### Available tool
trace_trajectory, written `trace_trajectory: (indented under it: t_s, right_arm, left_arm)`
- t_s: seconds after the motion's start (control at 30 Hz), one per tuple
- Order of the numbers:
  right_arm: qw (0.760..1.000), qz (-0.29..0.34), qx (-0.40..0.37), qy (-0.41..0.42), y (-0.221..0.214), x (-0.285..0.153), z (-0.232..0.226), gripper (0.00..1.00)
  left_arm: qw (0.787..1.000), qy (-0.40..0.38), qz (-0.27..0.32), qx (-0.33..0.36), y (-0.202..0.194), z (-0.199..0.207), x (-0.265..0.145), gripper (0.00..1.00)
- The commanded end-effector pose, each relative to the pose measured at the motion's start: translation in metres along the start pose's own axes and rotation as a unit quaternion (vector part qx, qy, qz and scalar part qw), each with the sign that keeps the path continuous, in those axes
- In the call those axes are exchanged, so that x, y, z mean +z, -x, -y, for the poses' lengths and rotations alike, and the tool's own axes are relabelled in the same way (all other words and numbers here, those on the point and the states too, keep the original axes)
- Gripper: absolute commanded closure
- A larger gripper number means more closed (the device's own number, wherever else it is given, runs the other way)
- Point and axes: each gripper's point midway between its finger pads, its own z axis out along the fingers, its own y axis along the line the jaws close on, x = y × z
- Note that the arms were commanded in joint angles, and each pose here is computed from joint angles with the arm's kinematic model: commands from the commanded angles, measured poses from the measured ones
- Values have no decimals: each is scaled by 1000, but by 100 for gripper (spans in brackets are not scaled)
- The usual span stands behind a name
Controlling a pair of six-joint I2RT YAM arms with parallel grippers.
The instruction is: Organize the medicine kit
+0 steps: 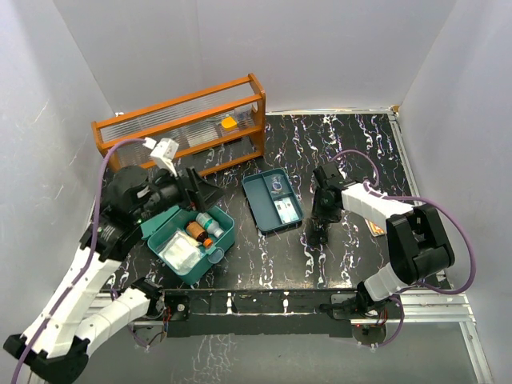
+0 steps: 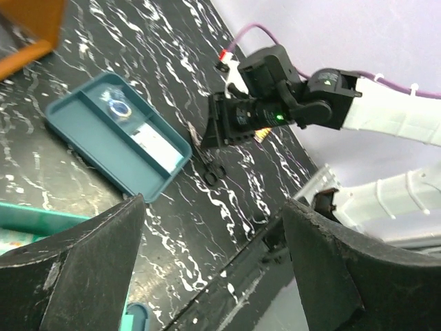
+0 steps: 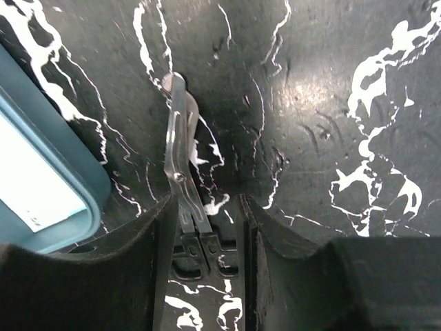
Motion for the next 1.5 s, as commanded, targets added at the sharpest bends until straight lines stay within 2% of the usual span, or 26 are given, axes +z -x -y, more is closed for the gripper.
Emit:
trace_trajectory:
  t_s: [0.0,0.37,0.6,0.67,0.83,0.93,1.23,1.47]
  right_arm:
    - [1000,-8,-21,6,-6,-3,3,63]
    - [997,-41,-55,29,-21,1,-6,62]
    - [995,-56,-77,-4,-35,10,-2,64]
    - [995,-55,-80,-24,-36,13,2,69]
    - [994,-49,-86,-53,-37,17,8,90]
    - [994,-44,-83,-49,-36,17,5,96]
    - [999,12,-46,-17,-13,-7,-9,95]
    - [999,18,-34,-14,-15,-11,-7,93]
  left_arm:
    - [995,-94,-21,-10,1,33,11,22]
    - [992,-115,-41,-34,-19,41,34,22]
    - [993,-103,-59,-29,-39,48,48,22]
    - [993,-101,-62,-29,-42,49,50,22]
    - [994,-92,-59,-26,-42,48,49,22]
    - [994,-87,-57,-25,-42,47,47,22]
    - [995,-76,-56,-26,-43,42,46,22]
    - [996,-70,-58,-25,-45,39,47,22]
